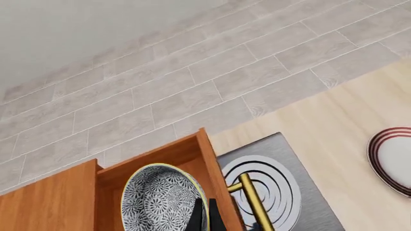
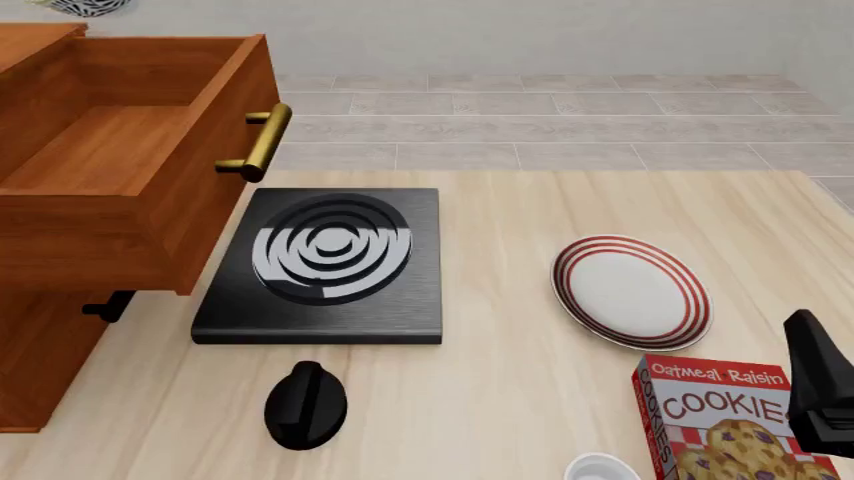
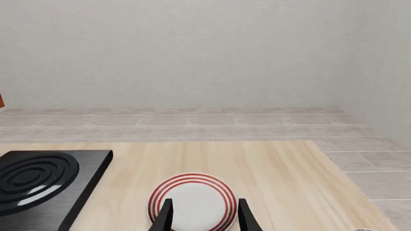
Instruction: Pick the akita bowl in the top layer of the wooden cabinet and place it on the plate.
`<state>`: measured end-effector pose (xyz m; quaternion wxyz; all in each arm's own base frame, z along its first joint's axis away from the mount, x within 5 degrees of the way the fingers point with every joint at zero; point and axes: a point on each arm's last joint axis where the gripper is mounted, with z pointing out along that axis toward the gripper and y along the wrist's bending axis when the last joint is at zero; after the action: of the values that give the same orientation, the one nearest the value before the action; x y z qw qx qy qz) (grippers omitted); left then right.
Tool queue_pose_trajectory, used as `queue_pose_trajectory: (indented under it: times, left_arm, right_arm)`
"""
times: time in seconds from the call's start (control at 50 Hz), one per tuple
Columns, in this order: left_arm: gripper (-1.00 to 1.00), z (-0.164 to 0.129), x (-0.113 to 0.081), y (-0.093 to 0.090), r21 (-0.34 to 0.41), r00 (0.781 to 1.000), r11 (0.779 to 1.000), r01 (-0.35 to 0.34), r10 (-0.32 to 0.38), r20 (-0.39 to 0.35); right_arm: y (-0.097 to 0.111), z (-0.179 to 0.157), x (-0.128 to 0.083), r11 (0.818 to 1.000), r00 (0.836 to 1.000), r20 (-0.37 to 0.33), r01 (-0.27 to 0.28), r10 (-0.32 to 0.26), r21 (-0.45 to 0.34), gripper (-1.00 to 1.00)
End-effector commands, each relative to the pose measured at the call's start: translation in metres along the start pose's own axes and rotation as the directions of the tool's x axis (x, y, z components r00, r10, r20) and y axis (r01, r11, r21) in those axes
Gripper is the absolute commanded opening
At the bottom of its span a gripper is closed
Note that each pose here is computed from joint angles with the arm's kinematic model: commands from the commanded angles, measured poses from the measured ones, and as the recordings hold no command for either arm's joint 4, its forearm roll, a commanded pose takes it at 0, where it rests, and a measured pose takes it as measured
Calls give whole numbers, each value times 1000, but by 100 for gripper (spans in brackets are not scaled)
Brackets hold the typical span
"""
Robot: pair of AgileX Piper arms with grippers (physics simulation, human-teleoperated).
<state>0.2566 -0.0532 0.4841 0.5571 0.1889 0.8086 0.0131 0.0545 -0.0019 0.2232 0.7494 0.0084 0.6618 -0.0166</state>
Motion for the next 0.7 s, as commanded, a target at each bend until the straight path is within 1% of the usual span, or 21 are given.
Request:
queue_pose_trajectory:
  times: [0.02,0.2,0.38,0.5,0.62,0.7]
  left_arm:
    - [-100,-3,-11,-8,17,997,999,-37,35,67]
    - [-100,-5,-19,-13,30,992,998,-59,55,113]
    - [-100,-10,-22,-26,55,978,991,-123,112,175]
    - [-100,-9,-22,-35,80,974,987,-136,119,191]
    - [-100,-10,-27,-39,90,970,986,-139,118,211]
    - [-100,-10,-28,-42,92,962,982,-162,137,235]
  right_arm:
    - [0,0,0,1000,1000,1,2,-2,-1,100]
    - [0,0,-1,1000,1000,3,6,-6,-1,100]
    - [0,0,-1,1000,1000,3,7,-7,-2,100]
    - [0,0,-1,1000,1000,4,11,-11,-4,100]
    - [0,0,-1,1000,1000,4,13,-13,-4,100]
    - [0,0,-1,1000,1000,4,14,-14,-5,100]
